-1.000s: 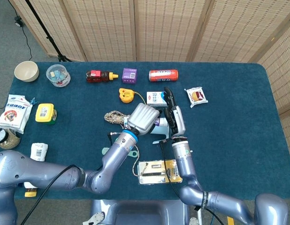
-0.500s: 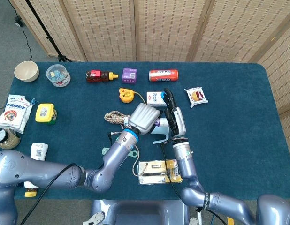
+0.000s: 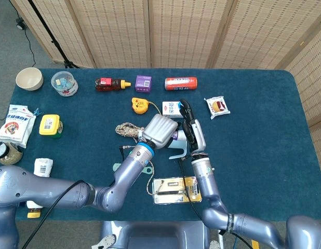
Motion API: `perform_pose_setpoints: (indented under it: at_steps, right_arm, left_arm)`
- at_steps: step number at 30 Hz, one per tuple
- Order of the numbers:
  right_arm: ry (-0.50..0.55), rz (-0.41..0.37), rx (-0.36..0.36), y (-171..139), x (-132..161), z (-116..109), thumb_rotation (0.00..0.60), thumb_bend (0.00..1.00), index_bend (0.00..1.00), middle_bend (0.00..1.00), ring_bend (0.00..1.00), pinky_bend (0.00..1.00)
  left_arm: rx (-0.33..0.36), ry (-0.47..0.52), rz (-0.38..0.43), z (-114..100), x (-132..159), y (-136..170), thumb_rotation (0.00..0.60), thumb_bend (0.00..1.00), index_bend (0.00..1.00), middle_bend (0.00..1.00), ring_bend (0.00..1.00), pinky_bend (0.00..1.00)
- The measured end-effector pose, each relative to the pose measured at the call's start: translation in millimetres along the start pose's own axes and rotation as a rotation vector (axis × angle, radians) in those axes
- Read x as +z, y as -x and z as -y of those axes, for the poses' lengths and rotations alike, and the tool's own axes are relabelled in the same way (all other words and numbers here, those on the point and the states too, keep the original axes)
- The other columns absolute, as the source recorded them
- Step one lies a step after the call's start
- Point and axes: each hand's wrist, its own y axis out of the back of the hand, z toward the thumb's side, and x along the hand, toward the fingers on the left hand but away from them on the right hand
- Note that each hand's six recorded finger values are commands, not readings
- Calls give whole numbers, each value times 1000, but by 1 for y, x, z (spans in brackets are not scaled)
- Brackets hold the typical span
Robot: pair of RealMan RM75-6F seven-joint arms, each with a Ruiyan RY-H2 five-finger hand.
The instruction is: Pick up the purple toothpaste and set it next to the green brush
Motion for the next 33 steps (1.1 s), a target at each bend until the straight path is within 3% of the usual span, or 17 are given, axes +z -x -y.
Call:
perform_pose_setpoints:
  at_steps: [14,33]
  right_arm:
    - [29,4,5,2,1,3,125,0,0,0,0,0]
    - [154,13,-5,2,3,-1,127,0,0,0,0,0]
  left_arm:
    - [6,13,-8,-2,3,-1,600,1000,632,491,543,585]
    - [28,24,8,-1,7,-2,600,1000,632,492,540,585]
